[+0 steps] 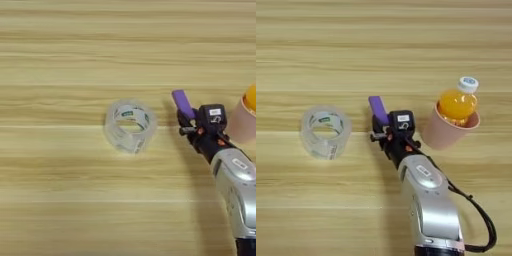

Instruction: Move the objects on the table

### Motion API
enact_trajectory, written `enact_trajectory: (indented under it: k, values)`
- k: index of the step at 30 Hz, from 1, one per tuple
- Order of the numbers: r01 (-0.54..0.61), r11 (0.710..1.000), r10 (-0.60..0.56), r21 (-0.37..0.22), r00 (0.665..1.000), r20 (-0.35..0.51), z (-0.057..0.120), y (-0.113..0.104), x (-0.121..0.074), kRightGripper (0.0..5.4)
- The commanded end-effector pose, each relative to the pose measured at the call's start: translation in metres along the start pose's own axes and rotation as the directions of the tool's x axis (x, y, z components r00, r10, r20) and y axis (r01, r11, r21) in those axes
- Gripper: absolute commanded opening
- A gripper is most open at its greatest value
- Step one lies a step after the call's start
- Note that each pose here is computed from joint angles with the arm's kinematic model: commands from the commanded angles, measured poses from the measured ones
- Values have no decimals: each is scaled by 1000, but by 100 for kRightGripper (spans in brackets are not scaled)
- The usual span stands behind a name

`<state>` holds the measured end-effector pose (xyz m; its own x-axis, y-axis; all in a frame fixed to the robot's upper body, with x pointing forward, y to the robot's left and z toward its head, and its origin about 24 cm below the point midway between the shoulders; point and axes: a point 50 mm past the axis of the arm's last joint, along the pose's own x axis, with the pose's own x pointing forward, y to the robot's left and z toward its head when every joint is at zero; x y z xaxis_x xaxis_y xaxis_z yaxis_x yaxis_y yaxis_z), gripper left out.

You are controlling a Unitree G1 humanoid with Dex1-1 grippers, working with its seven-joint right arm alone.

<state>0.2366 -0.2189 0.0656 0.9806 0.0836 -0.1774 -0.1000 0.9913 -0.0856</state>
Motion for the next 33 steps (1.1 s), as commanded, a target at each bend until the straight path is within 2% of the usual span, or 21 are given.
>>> enact_trajectory:
  k: [1, 9, 16, 22, 31, 33]
  values:
    - [-25, 998, 32, -59, 990, 135, 34, 10, 1, 141]
    - [-141, 986, 156, -89, 966, 204, 55, 43, -4, 141]
    - [-302, 949, 314, -90, 927, 205, 62, 86, -4, 141]
    - [-422, 903, 431, -87, 886, 170, 55, 120, -7, 141]
    - [-547, 835, 551, -68, 831, 81, 33, 158, -10, 141]
    - [-559, 827, 562, -60, 826, 52, 25, 164, -9, 141]
